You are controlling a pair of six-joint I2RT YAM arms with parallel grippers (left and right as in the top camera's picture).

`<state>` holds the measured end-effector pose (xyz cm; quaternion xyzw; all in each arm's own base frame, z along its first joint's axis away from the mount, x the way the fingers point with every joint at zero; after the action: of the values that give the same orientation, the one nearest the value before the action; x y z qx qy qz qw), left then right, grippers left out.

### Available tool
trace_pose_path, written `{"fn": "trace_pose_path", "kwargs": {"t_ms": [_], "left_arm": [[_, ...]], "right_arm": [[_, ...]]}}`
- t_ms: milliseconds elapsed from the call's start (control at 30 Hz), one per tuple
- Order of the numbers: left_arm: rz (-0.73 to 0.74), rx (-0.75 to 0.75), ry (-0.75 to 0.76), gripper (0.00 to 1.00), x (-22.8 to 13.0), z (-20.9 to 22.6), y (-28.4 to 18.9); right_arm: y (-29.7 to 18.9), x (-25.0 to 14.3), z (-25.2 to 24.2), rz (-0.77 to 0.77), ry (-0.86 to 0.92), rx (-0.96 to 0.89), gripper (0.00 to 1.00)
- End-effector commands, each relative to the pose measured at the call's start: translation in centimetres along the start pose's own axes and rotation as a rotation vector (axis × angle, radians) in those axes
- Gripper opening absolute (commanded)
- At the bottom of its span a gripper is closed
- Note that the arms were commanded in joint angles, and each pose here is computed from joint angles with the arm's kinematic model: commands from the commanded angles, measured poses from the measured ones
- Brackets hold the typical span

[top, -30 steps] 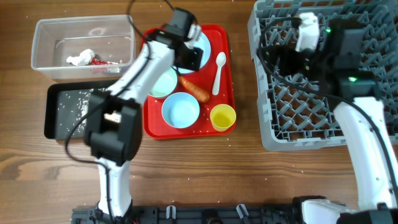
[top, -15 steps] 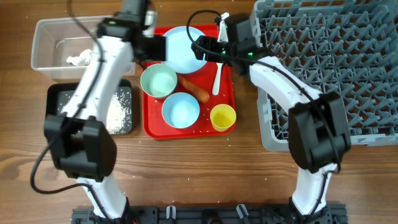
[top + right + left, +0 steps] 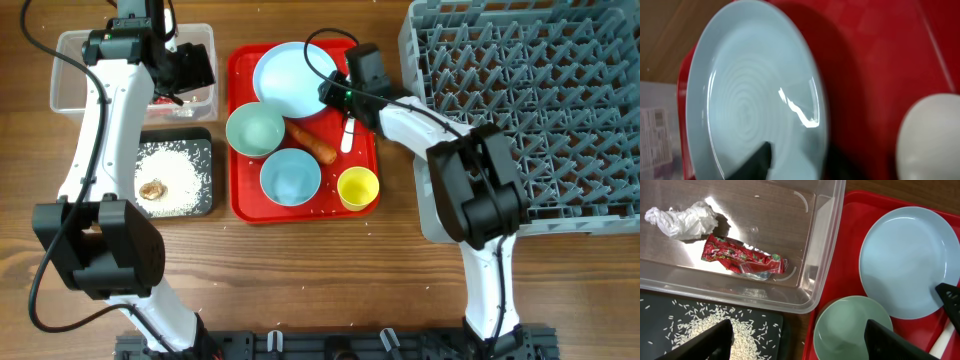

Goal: Sort waste into correct bins and load items into the dishwasher rack
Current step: 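Grasp the light-blue plate edge with the right gripper, then carry the plate to the dish rack and stand it upright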

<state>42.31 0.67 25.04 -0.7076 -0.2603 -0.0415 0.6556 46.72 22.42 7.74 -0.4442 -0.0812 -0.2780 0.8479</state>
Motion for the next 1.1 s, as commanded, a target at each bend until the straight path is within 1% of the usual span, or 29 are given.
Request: {"fn": "trace_pose_path", "kwargs": {"t_ms": [0,33,100,200,267,367,467,500,567,600,700,733,767,833,900,967,1067], "left_arm": [[-0.012,0.0,-0.013,0.87,0.0,0.1,-1.1],[-0.01,0.001,-0.013,0.87,-0.1,0.1,-1.1],[-0.009,0.001,-0.014,0.88,-0.1,0.1,-1.1],[-0.009,0.001,-0.013,0.89,-0.1,0.1,-1.1],[-0.009,0.001,-0.014,0.91,-0.1,0.1,-1.1],[-0.009,0.001,-0.013,0.92,-0.1,0.1,-1.1],[-0.009,0.001,-0.013,0.93,-0.1,0.1,-1.1],[-0.009,0.002,-0.006,0.93,-0.1,0.1,-1.1],[-0.012,0.013,-0.006,0.95,-0.1,0.2,-1.1],[-0.009,0.013,-0.006,0.97,-0.1,0.2,-1.1],[-0.006,0.014,-0.007,0.99,-0.2,0.2,-1.1],[-0.006,0.014,-0.007,0.99,-0.2,0.2,-1.1],[-0.006,0.014,-0.006,1.0,-0.2,0.2,-1.1],[-0.006,0.014,-0.007,1.0,-0.2,0.2,-1.1],[-0.007,0.014,-0.007,0.99,-0.2,0.2,-1.1],[-0.007,0.014,-0.007,0.99,-0.2,0.2,-1.1],[-0.008,0.014,-0.007,0.97,-0.1,0.2,-1.1]], "right_arm": [[2.5,-2.9,-0.9,0.056,0.05,-0.048,0.09],[2.5,-2.9,-0.9,0.057,0.05,-0.048,0.05],[2.3,-2.6,-0.9,0.06,0.056,-0.056,0.04],[1.5,-1.0,-0.5,0.059,0.036,-0.067,0.04],[0.3,1.3,0.2,0.054,-0.027,-0.084,0.04],[-2.7,5.5,1.3,0.003,-0.148,-0.133,0.04],[-7.8,10.0,3.0,-0.066,-0.265,-0.143,0.04],[-10.5,11.6,3.7,-0.103,-0.323,-0.158,0.04],[-16.3,13.9,4.3,-0.216,-0.397,-0.253,0.04],[-19.9,14.9,4.6,-0.288,-0.438,-0.315,0.04],[-28.8,16.8,4.6,-0.433,-0.545,-0.415,0.04],[-31.3,17.4,4.2,-0.472,-0.581,-0.45,0.04],[-33.9,18.1,3.3,-0.511,-0.621,-0.523,0.04],[-37.8,19.8,-0.5,-0.542,-0.646,-0.826,0.04],[-39.3,20.8,-3.5,-0.516,-0.638,-1.005,0.04],[-39.9,21.6,-6.6,-0.44,-0.669,-1.092,0.04],[-39.6,22.4,-10.2,-0.302,-0.755,-1.118,0.04]]}}
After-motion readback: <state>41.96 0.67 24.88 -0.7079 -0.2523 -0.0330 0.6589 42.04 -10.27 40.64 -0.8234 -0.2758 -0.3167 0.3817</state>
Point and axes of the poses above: each gripper's point midway between its finger pads, its own y axis out along the fingers, its own z axis along the line the jaws close on, x = y × z, the point moved 9 cm from there along -y, back along the fingers, and after that the axes turned 3 degrees about -y, right-handed, at the moved point
